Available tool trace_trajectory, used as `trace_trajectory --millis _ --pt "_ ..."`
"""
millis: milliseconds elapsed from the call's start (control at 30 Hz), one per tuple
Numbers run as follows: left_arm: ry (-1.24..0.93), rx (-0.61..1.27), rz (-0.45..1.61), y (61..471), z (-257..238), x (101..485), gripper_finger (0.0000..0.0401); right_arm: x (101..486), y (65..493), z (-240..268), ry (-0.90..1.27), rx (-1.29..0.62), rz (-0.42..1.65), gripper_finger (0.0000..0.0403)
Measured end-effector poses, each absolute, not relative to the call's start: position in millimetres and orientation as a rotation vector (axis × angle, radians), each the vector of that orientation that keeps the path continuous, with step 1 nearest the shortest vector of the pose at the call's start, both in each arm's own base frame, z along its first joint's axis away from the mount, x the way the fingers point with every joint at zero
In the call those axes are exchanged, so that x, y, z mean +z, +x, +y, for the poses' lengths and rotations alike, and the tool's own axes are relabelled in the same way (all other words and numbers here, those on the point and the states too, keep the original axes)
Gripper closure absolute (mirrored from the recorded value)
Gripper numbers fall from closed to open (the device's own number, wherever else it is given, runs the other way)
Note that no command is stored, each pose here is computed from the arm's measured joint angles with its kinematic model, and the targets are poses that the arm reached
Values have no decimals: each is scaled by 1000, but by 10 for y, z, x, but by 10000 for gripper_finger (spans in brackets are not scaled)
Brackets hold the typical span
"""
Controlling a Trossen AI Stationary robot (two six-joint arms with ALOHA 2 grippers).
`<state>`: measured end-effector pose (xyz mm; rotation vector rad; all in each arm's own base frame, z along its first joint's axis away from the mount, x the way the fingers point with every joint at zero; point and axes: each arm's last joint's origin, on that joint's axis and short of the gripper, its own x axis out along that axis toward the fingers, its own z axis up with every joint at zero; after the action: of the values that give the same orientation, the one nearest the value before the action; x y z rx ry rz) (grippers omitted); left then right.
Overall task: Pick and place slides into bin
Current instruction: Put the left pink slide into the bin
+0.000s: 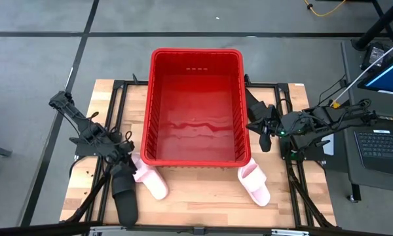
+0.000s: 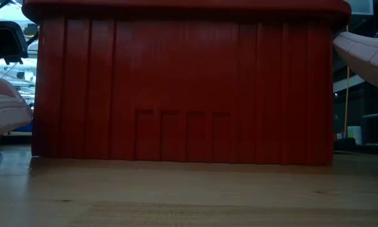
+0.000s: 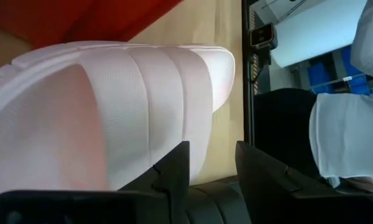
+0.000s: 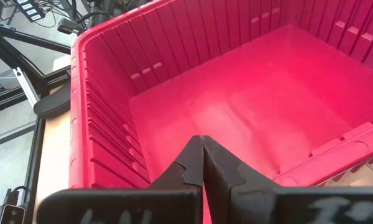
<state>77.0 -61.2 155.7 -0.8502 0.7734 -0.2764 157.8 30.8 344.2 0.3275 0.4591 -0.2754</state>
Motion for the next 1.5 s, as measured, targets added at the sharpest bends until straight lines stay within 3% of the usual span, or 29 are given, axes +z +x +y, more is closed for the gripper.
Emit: trace_trajectory --millis 300,500,700,933,1200,1500 --pt "-825 -329 799 761 -624 1557 386 3442 1578 308 328 -276 459 397" --pt "-835 -320 798 762 -622 1557 397 3436 1589 311 326 -277 463 397" --pt "-905 -270 789 769 -617 1561 384 3427 1617 318 325 -278 466 397" --pt "-1044 -308 724 807 -649 1658 340 3427 1645 326 328 -276 459 397" --pt "-997 -278 651 824 -635 1673 295 3426 1645 326 326 -276 460 397" --pt "-905 -278 608 830 -627 1675 286 3424 1648 327 326 -276 461 397"
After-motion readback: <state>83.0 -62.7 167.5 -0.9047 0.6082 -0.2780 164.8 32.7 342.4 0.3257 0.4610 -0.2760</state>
